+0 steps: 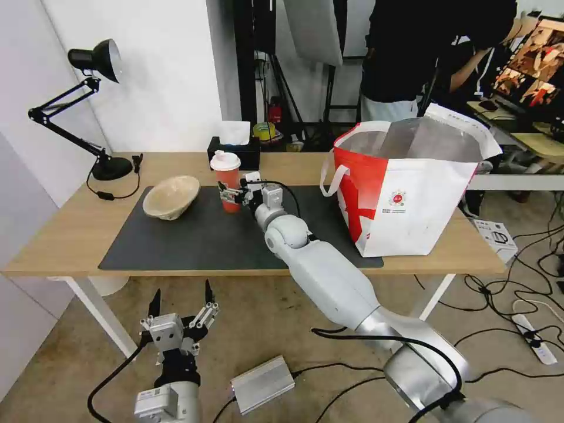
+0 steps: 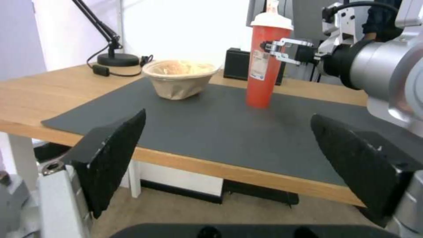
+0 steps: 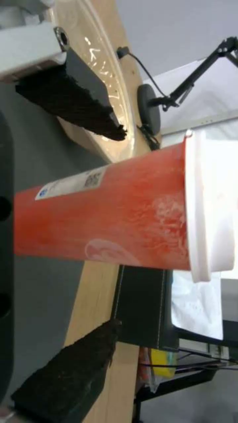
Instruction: Pick up the trash from the table and place it into the takeout bag.
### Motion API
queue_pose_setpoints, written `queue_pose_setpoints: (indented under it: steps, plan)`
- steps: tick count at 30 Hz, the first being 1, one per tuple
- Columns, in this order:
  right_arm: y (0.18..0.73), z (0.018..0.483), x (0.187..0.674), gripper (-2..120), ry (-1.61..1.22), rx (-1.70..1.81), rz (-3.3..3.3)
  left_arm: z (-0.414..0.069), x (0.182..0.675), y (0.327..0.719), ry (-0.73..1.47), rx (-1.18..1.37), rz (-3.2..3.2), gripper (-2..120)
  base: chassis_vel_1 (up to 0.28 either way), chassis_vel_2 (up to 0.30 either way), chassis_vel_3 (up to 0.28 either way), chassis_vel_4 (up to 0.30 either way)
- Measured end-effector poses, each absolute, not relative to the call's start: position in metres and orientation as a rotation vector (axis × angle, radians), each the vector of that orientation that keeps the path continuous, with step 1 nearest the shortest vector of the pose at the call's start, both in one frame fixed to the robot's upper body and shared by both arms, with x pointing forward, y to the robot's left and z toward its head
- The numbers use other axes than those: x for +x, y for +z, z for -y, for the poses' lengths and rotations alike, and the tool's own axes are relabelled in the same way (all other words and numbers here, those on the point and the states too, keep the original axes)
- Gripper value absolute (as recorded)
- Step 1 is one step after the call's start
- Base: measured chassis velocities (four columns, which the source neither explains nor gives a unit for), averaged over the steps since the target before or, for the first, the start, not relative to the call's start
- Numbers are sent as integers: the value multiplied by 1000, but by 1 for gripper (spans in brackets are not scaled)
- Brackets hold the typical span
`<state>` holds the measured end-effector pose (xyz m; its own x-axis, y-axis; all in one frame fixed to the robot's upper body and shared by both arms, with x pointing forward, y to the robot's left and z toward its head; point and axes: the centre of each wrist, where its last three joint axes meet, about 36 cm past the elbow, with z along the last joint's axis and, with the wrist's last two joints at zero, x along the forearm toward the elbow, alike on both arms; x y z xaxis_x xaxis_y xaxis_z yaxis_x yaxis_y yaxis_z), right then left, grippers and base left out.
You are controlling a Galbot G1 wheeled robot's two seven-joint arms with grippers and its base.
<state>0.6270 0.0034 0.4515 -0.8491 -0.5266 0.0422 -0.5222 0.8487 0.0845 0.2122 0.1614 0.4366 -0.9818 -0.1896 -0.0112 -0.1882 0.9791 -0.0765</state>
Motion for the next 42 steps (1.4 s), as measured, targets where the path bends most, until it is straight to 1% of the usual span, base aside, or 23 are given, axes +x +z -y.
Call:
queue_pose_setpoints:
  steps: [29,42]
  plan:
    - [445,2,636,100,-108,866,2935,-156,214,431,-130,-247,-3119,100,0,0,0,0]
    - [449,7,648,100,-117,876,2921,-153,218,429,-144,-233,-3119,100,0,0,0,0]
